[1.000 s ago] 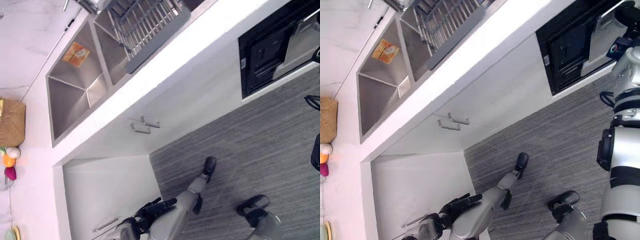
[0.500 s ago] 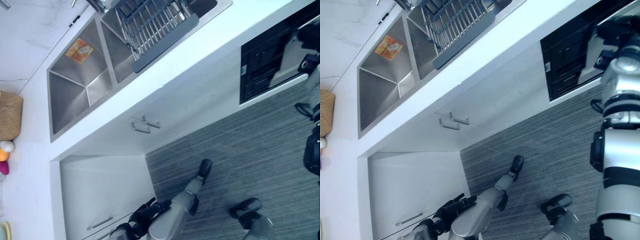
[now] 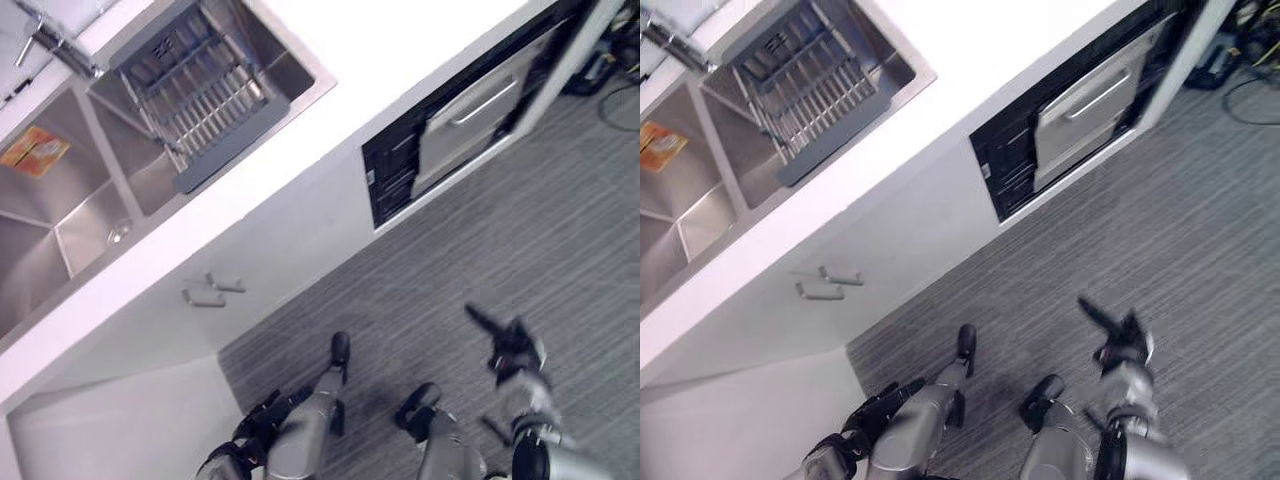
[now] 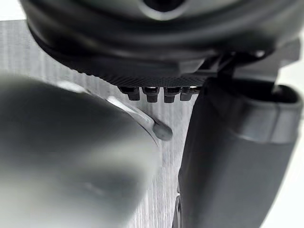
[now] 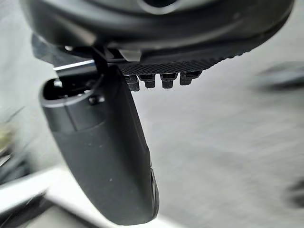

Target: Walk over to the sink, pick up the cup, carry it to the dishwasher, place the cup inside the dishwasher, then close the dishwasher door

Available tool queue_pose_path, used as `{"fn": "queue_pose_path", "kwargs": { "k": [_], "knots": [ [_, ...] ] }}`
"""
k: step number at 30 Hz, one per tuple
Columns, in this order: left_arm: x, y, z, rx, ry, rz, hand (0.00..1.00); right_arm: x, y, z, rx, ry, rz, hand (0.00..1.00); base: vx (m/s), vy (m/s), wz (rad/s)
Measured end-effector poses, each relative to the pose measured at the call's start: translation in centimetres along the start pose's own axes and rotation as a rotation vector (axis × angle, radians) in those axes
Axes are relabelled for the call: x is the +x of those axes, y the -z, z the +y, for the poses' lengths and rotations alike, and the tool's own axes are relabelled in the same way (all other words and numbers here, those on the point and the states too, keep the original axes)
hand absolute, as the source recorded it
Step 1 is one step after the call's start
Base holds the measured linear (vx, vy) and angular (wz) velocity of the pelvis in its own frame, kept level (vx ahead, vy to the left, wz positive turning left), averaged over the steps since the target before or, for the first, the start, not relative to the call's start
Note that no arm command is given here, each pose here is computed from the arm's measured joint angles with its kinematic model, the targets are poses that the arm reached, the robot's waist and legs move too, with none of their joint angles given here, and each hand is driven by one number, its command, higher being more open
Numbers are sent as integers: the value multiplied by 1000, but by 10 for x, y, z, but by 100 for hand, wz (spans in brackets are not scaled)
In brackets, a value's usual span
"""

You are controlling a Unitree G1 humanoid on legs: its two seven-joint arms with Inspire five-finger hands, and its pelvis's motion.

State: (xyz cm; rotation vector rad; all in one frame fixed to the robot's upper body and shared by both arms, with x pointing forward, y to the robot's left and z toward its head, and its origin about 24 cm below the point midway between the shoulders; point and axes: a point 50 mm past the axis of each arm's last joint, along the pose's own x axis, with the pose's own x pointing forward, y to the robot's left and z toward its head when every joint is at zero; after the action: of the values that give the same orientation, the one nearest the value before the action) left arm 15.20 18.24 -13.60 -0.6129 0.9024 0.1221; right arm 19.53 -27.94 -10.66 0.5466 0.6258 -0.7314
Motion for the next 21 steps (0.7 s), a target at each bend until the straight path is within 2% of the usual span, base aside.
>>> {"fn": "queue_pose_path", "kwargs": {
  "k": [2, 5, 9, 13, 16, 19, 21],
  "knots": [
    [-2, 4, 10, -37, -38, 12, 100, -9, 32, -14, -12, 34, 99, 100, -55, -10, -7],
    [-6, 6, 23, -56, -82, 23, 100, -15, 48, -23, -49, 37, 150, 100, -32, 32, 14],
    [-14, 16, 40, -78, -149, 36, 100, -29, 69, -52, -148, 48, 211, 100, 84, 86, 61],
    [-15, 26, 44, -86, -213, 79, 100, -39, 91, -38, -185, -48, 259, 100, 138, 112, 78],
    [-10, 28, 36, -123, -239, 80, 100, -48, 106, -33, -222, -99, 265, 100, 168, -15, 113],
    [-14, 36, 40, -163, -296, 81, 100, -53, 112, -35, -267, -122, 272, 100, 197, -121, 87],
    [-22, 44, 52, -201, -353, 77, 100, -60, 124, -35, -327, -151, 304, 100, 285, -201, 64]
  ]
}}
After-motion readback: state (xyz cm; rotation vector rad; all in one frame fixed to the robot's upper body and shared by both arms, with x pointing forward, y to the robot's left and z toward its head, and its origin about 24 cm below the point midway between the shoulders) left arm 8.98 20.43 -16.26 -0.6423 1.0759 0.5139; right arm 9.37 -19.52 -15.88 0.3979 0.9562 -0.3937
